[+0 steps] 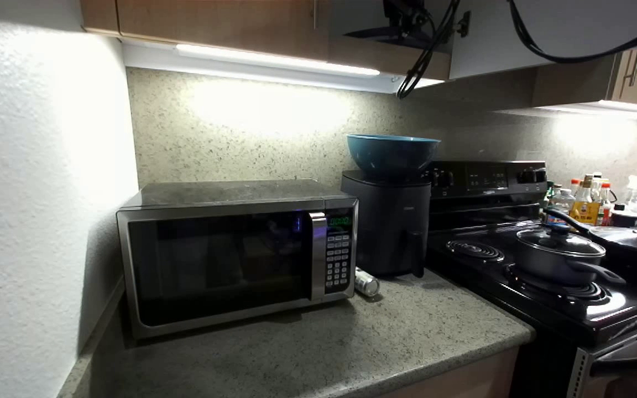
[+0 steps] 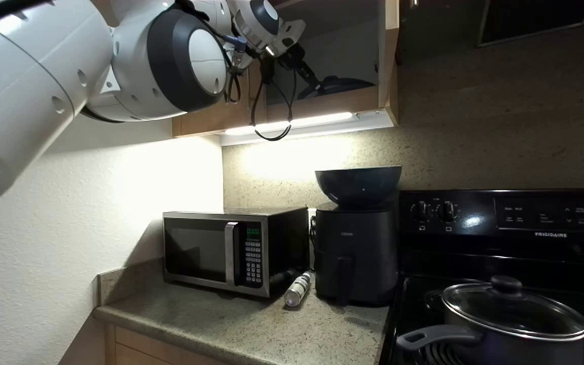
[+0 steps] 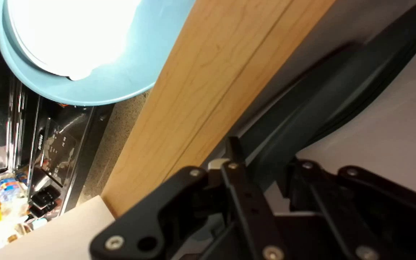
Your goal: Remove the lid from the cabinet and put it on top of the microwave
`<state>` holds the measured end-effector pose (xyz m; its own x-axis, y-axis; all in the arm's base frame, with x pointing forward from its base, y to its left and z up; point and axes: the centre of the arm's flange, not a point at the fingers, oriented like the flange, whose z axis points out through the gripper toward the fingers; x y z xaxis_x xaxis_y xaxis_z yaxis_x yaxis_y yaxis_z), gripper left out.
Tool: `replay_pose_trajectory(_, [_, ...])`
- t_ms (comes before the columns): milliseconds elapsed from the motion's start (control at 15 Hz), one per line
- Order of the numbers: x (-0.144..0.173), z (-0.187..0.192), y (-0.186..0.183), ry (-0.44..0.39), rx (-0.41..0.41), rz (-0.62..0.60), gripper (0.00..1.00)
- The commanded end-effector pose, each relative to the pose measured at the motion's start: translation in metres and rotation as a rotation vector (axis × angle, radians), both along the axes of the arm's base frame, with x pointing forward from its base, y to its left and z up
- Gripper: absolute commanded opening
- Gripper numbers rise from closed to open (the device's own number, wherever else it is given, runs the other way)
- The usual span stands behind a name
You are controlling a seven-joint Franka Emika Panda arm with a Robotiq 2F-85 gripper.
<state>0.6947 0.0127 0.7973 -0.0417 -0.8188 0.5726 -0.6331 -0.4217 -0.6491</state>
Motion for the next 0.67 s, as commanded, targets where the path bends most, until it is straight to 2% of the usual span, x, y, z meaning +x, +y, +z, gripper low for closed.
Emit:
replay_pose_trajectory(0, [0.025, 0.026, 0.006, -0.007, 0.012, -0.015, 0.08])
replay_pose_trajectory(600, [-0.001, 0.045, 0.017, -0.061, 0.035, 0.007, 0.10])
